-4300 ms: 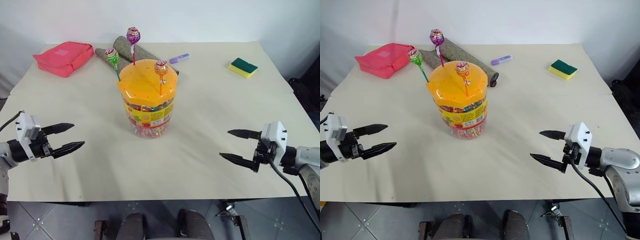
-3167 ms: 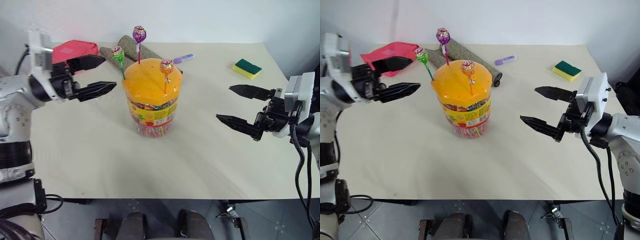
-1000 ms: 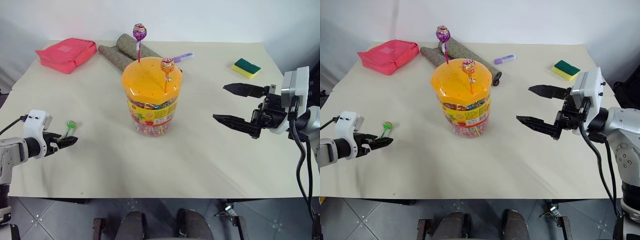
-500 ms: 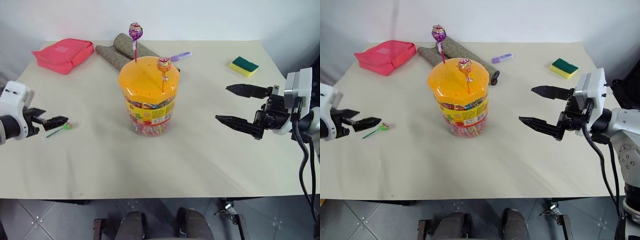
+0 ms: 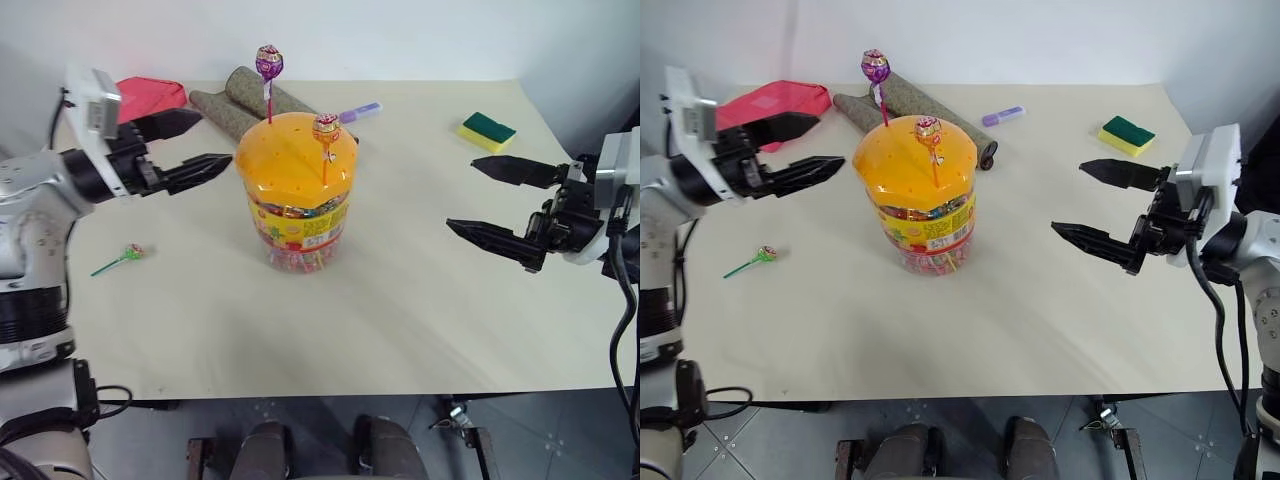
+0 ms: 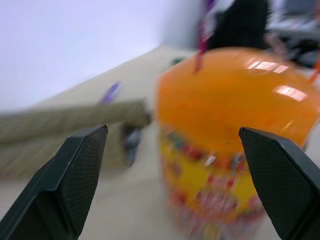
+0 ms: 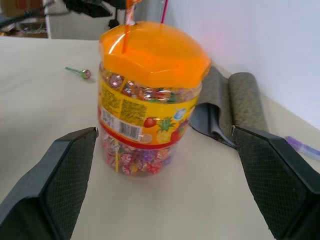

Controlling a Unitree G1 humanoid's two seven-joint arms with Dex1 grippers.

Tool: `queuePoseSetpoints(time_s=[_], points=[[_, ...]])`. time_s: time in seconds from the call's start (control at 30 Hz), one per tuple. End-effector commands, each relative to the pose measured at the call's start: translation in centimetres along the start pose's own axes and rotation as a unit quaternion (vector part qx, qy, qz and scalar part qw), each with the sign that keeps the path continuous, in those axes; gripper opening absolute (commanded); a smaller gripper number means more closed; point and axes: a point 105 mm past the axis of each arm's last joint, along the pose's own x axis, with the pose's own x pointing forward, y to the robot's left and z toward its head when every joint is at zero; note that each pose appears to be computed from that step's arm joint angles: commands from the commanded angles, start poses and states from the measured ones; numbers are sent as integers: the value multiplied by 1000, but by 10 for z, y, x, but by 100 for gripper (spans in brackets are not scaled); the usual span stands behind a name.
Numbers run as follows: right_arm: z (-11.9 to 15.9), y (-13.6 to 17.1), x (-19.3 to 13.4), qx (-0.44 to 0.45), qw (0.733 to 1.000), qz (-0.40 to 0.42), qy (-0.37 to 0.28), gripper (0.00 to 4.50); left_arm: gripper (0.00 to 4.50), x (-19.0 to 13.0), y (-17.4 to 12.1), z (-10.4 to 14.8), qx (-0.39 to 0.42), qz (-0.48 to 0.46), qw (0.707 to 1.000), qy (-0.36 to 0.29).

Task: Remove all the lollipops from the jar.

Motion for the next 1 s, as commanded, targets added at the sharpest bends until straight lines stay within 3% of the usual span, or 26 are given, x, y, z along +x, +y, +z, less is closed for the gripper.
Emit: queuePoseSetpoints(time_s=[0.03, 0.3, 0.47, 0.57, 1.0], points=[[21, 2, -3, -19, 999, -5, -37, 450, 446, 20, 5, 12, 34, -31, 998, -48], [35, 17, 7, -8, 997, 0, -76, 450, 446, 75, 15, 21, 29, -67, 991, -110], [34, 20, 5, -8, 997, -18, -76, 450, 446, 93, 14, 31, 30, -86, 988, -122], [31, 21, 1, -10, 997, -39, -72, 450, 391, 93, 16, 34, 32, -88, 991, -97], [30, 20, -2, -13, 996, -54, -70, 450, 2, 95, 17, 55, 45, -86, 992, -84]])
